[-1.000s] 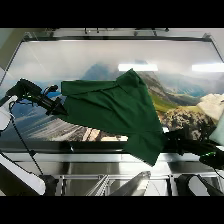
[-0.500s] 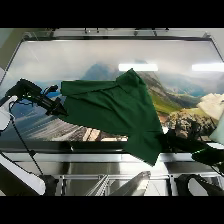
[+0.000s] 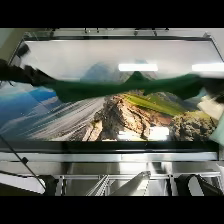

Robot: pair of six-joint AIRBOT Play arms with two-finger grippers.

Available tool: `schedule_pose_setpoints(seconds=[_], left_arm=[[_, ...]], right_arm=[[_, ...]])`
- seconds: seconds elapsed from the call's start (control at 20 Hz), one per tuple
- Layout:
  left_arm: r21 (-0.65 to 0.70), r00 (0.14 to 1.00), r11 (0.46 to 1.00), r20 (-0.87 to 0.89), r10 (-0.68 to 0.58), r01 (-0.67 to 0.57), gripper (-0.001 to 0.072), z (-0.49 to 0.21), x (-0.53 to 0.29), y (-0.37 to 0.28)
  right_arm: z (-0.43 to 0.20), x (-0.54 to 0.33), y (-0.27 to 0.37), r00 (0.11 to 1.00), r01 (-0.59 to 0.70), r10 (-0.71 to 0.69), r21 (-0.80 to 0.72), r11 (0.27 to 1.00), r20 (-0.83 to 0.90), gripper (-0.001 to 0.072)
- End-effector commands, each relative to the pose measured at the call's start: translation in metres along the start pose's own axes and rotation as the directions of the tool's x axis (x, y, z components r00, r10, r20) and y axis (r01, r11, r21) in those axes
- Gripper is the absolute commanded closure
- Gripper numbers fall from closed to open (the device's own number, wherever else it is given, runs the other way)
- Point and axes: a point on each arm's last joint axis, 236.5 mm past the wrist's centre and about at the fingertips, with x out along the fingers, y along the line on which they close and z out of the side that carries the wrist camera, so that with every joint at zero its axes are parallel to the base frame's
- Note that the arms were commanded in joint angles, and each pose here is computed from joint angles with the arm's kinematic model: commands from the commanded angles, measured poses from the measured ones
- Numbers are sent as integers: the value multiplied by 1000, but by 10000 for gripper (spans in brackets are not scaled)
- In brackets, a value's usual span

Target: Fold the shirts.

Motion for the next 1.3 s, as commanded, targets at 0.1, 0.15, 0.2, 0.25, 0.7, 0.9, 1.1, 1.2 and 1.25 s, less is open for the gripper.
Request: schedule_pose_setpoints(seconds=[0.1,0.15,0.2,0.25,0.7,0.9,1.1,1.2,1.25], left_arm=[[675,969,707,238,63,-211,690,10,-52,-256],[735,952,615,289,99,-286,690,0,-55,-293],[779,925,505,358,131,-373,690,-10,-57,-329],[795,888,399,433,152,-456,690,-18,-60,-357],[511,801,678,565,198,-528,688,7,-106,-242],[368,916,890,384,118,-269,689,31,-57,-114],[119,946,965,260,196,-233,690,34,-6,32],[41,959,978,211,191,-204,691,31,11,82],[6,963,982,198,183,-188,691,32,17,100]], right_arm=[[96,-67,202,936,-125,273,-517,847,221,690],[95,-75,226,917,-141,325,-577,804,230,689],[93,-81,247,898,-146,370,-632,761,239,690],[88,-86,263,881,-151,409,-676,721,239,690],[115,-63,173,940,18,194,-610,793,280,690],[98,25,66,974,-150,201,-373,916,104,690],[43,128,-70,992,-120,115,-97,988,-55,690],[11,158,-133,989,-104,111,82,991,-93,689],[-1,165,-156,987,-119,134,157,980,-91,690]])
